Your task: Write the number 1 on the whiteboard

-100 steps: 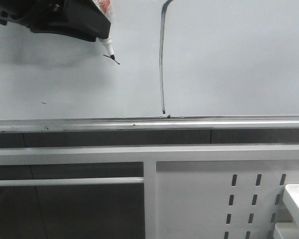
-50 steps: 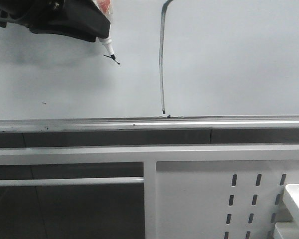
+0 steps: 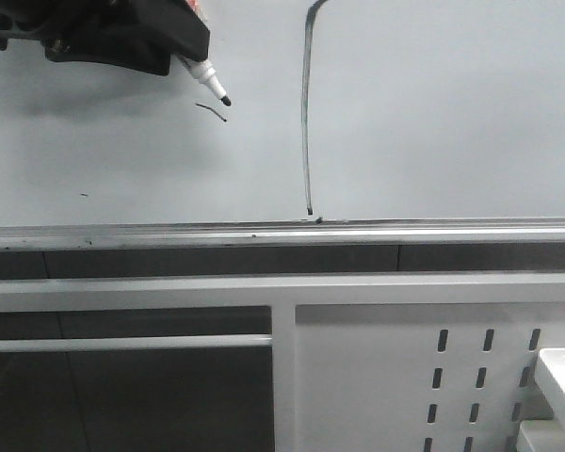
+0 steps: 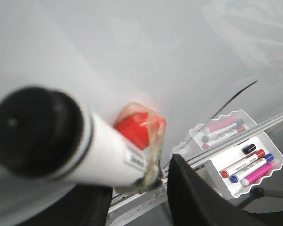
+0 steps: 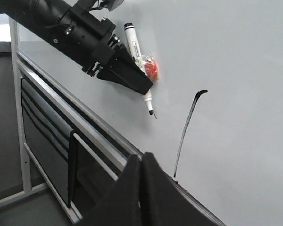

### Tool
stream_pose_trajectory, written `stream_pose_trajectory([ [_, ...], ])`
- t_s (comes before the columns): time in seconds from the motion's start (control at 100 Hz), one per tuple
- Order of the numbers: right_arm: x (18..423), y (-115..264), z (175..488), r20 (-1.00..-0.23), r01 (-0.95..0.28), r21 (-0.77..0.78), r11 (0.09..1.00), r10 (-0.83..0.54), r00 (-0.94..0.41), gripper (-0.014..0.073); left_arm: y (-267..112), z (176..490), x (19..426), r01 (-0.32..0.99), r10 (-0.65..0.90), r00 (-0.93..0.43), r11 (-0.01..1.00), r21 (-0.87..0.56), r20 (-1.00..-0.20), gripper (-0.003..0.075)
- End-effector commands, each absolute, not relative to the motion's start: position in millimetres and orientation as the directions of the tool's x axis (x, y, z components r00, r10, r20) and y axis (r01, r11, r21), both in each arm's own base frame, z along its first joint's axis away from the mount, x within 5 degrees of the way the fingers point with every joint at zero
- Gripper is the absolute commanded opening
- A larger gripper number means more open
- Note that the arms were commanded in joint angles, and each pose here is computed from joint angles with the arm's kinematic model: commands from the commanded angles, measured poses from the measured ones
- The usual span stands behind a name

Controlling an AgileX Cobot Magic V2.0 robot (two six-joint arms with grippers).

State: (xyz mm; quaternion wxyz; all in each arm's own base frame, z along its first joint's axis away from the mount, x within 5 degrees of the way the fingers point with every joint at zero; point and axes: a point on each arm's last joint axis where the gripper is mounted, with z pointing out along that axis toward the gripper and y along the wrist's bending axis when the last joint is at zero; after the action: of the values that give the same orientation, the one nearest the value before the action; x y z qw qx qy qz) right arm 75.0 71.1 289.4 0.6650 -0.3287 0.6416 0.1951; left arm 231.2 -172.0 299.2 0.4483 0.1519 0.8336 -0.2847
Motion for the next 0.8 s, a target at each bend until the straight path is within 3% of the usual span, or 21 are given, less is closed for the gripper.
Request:
stream_pose_trajectory([
  [0.0, 77.5, 68.6, 300.9, -0.983, -0.648, -0.181, 0.740, -0.126, 0.130, -0.0063, -165.0, 324.2, 237.4, 0.468, -0.107, -0.455, 0.816, -0.340, -0.884, 0.0298],
  [0.17, 77.5, 68.6, 300.9, -0.983, -0.648, -0.181, 0.740, -0.126, 0.130, -0.0063, -164.8, 324.3, 237.6, 0.467, -0.108, -0.454, 0.817, -0.339, -0.885, 0.0312],
  [0.41, 77.5, 68.6, 300.9, -0.983, -0.648, -0.181, 0.740, -0.126, 0.130, -0.0063, -169.4, 318.2, 230.9, 0.526, -0.022, -0.501, 0.786, -0.325, -0.865, 0.0540],
  [0.79, 78.1, 67.8, 301.9, -0.983, -0.638, -0.180, 0.749, -0.121, 0.136, -0.0063, -154.7, 311.2, 205.9, 0.543, 0.004, -0.508, 0.778, -0.317, -0.861, 0.0534],
])
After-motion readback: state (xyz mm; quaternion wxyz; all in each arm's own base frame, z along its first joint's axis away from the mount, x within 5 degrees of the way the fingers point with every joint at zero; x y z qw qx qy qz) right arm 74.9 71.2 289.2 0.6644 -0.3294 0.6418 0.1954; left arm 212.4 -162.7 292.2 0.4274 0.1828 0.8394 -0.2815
